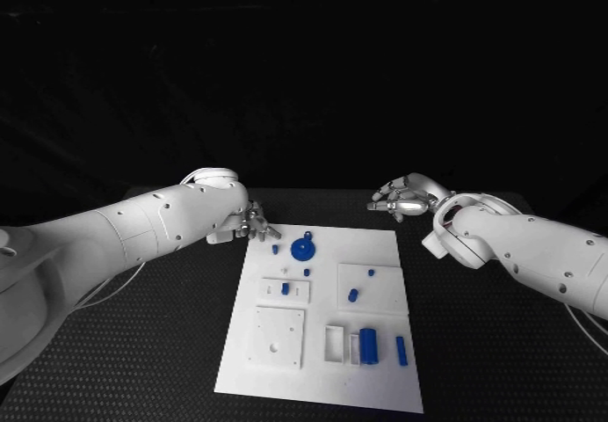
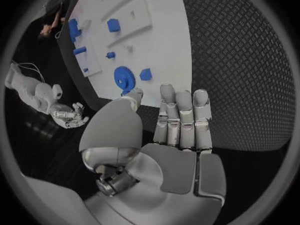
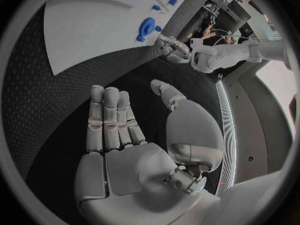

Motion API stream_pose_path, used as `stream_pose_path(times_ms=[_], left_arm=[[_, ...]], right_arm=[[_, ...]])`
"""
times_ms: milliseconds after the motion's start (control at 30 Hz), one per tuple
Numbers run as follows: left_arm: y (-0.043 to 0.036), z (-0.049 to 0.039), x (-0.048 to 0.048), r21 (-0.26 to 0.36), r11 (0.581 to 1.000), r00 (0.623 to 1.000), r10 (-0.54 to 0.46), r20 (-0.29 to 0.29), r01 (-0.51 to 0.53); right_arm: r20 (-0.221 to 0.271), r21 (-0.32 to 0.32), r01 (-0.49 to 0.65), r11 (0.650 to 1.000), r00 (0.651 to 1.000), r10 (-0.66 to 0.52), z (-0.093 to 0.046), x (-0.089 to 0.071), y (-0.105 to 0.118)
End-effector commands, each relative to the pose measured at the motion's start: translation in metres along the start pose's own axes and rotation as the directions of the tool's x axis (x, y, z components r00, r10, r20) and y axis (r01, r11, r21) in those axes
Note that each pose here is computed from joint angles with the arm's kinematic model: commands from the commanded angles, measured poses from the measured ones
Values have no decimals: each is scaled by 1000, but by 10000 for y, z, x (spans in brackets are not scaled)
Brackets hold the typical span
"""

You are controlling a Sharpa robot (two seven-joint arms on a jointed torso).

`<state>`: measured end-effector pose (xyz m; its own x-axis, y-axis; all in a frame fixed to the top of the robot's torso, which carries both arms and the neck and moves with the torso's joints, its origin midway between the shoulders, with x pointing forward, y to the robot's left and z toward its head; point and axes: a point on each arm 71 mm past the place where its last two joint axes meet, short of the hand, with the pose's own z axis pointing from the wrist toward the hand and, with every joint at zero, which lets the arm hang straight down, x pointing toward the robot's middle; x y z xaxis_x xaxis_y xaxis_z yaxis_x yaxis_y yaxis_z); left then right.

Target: Assemble the parts on the task board

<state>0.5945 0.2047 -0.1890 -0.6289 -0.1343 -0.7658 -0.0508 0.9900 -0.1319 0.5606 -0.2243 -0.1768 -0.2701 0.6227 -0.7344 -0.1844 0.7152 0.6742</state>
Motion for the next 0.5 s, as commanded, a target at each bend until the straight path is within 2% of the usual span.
stream_pose_path(times_ms=[33,200,500], left_arm=[[-34,-4,20,25,999,999,-21,-35,22],[-65,-9,29,30,1000,999,-6,-32,7],[-139,-4,81,43,999,998,4,-61,-1]], right_arm=[[-15,-11,2,1000,1000,-2,2,17,12],[-15,-11,1,1000,1000,-2,3,18,13],[-18,-13,1,1000,1000,-1,10,30,24]])
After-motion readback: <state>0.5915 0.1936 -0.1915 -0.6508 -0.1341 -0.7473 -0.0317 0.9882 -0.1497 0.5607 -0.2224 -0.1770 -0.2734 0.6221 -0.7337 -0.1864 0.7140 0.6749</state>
